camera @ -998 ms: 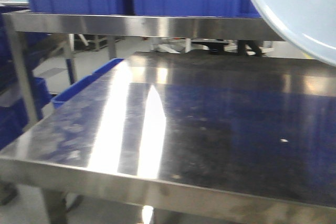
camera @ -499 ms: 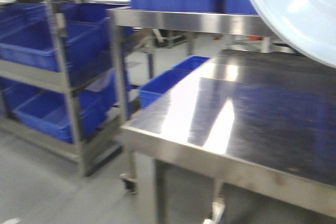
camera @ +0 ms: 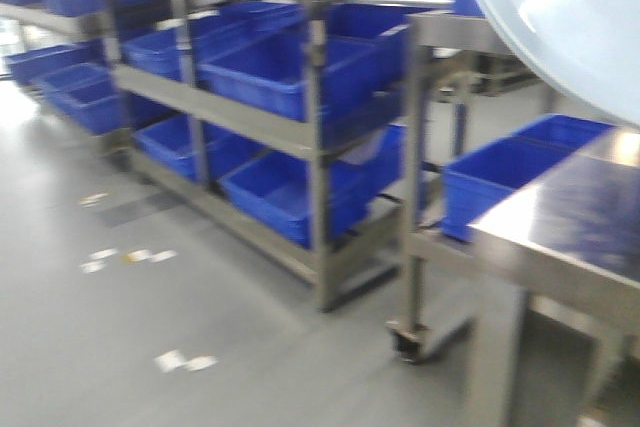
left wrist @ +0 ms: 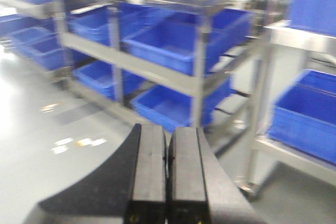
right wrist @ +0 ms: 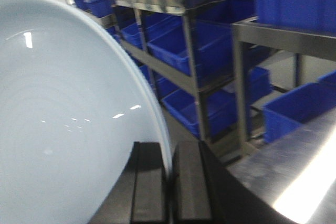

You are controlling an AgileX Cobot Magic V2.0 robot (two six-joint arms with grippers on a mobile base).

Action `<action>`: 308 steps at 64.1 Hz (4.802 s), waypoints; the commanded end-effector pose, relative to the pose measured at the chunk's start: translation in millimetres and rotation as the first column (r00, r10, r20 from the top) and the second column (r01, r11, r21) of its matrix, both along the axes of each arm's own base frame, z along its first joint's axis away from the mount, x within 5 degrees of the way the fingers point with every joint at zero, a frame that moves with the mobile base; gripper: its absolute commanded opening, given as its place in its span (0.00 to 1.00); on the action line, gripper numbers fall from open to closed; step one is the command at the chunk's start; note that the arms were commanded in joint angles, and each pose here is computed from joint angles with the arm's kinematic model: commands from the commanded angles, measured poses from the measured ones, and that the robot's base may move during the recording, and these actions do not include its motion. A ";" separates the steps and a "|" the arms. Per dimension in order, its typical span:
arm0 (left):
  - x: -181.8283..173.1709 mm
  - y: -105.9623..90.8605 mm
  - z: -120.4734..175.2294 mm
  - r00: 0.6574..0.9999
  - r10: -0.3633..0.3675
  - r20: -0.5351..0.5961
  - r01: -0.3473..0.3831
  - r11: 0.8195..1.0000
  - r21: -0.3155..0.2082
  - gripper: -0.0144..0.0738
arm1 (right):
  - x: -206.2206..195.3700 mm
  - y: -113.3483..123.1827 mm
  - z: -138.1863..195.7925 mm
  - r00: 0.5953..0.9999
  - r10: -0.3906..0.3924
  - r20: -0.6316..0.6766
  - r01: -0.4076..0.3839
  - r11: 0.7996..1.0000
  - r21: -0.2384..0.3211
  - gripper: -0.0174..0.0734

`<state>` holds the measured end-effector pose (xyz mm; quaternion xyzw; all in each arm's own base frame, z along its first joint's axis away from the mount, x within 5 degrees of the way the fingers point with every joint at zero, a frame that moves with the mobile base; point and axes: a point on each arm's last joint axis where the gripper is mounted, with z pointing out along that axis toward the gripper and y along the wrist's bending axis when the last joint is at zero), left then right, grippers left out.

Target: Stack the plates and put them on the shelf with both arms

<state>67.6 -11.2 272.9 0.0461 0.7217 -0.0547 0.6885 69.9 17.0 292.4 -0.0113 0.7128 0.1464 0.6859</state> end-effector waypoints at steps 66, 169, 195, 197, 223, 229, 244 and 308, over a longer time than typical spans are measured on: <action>-0.3 2.5 18.0 0.995 0.030 0.099 -0.026 0.999 -0.039 0.25 | -0.6 -2.8 19.4 0.992 -0.031 0.126 0.027 0.999 0.028 0.25; -0.3 2.5 18.0 0.995 0.030 0.099 -0.026 0.999 -0.039 0.25 | -0.6 -2.8 19.4 0.992 -0.031 0.126 0.027 0.999 0.028 0.25; -0.3 2.5 18.0 0.995 0.030 0.099 -0.026 0.999 -0.039 0.25 | -0.6 -2.8 19.4 0.992 -0.031 0.126 0.027 0.999 0.028 0.25; -0.3 2.5 18.0 0.995 0.030 0.099 -0.026 0.999 -0.039 0.25 | -0.6 -2.8 19.4 0.992 -0.031 0.126 0.027 0.999 0.028 0.25; -0.3 2.5 18.0 0.995 0.030 0.099 -0.026 0.999 -0.039 0.25 | -0.6 -2.8 19.4 0.992 -0.031 0.126 0.027 0.999 0.028 0.25; -0.3 2.5 18.0 0.995 0.030 0.099 -0.026 0.999 -0.039 0.25 | -0.6 -2.8 19.4 0.992 -0.031 0.126 0.027 0.999 0.028 0.25; -0.3 2.5 18.0 0.995 0.030 0.099 -0.026 0.999 -0.039 0.25 | -0.6 -2.8 19.4 0.992 -0.031 0.126 0.027 0.999 0.028 0.25; -0.3 2.5 18.0 0.995 0.030 0.099 -0.026 0.999 -0.039 0.25 | -0.6 -2.8 19.5 0.991 -0.031 0.127 0.028 0.999 0.029 0.25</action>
